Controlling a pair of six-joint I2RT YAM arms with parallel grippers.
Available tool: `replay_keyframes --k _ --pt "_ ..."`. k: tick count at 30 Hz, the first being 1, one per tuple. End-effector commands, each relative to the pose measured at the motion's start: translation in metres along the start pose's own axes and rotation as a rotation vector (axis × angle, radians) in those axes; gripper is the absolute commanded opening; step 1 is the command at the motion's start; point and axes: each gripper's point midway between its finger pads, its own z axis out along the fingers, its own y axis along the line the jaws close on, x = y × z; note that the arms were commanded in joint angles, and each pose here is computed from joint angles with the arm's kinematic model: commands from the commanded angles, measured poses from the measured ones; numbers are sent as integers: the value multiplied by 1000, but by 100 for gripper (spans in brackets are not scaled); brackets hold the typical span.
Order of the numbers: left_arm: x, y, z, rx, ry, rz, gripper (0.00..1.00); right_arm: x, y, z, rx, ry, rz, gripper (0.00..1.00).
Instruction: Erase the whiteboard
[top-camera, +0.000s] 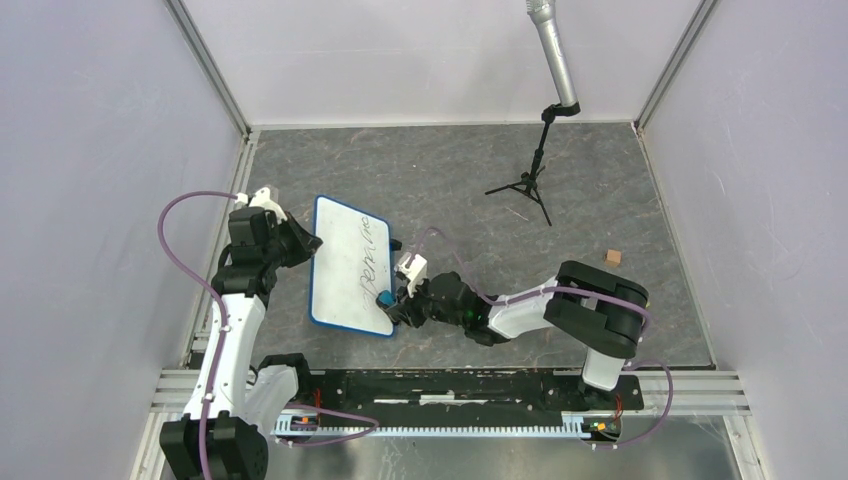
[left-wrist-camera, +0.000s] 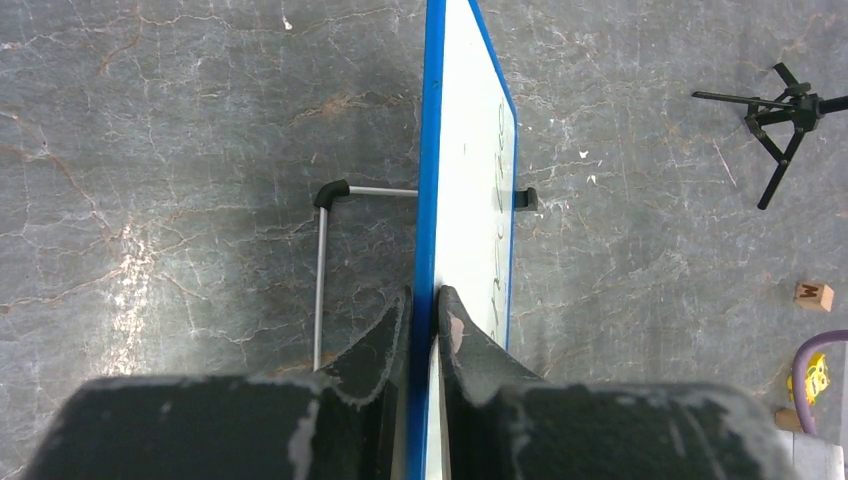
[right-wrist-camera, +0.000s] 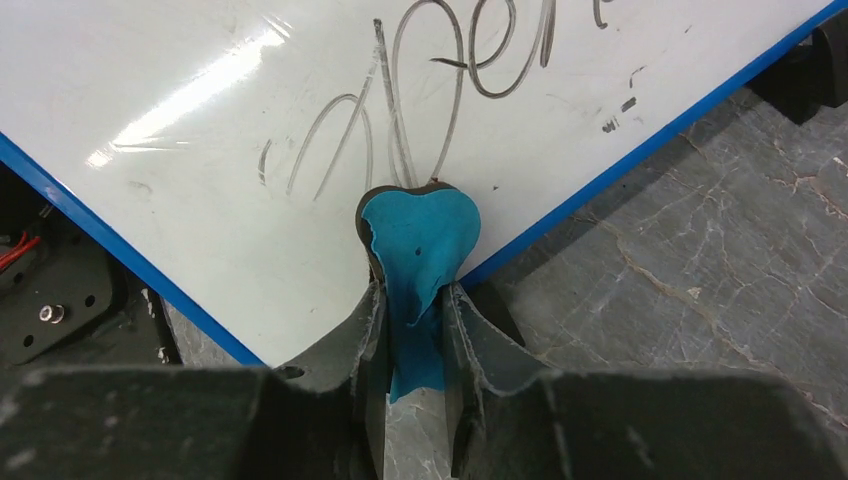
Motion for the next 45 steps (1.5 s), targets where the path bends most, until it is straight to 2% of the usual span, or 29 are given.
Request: replay_keyframes --k 1,8,12,16,21,24,29,35,38,41,45 --pt "6 -4 -1 11 21 3 2 3 10 13 -12 42 2 6" --pt "7 -3 -1 10 24 3 2 -78 73 19 -115 -98 -103 6" --pt "8 -3 0 7 25 4 2 -107 71 22 -100 -203 -51 7" --pt "8 -2 0 0 26 5 2 -91 50 34 -65 -201 13 6" --pt "9 -1 2 1 36 4 2 -18 -10 23 43 -104 182 6" --pt "9 -1 2 0 36 5 2 2 -29 11 68 -90 274 6" --pt "9 -2 2 4 36 3 2 -24 -15 25 19 -113 208 6" --pt "9 -3 2 8 40 4 2 -97 50 37 -120 -218 72 6" --pt "9 -2 2 6 37 4 2 -118 62 42 -164 -273 96 7" --pt "9 -2 2 2 39 4 2 -119 58 51 -172 -292 120 6" --pt "9 -1 3 -2 40 5 2 -76 27 51 -115 -245 183 6"
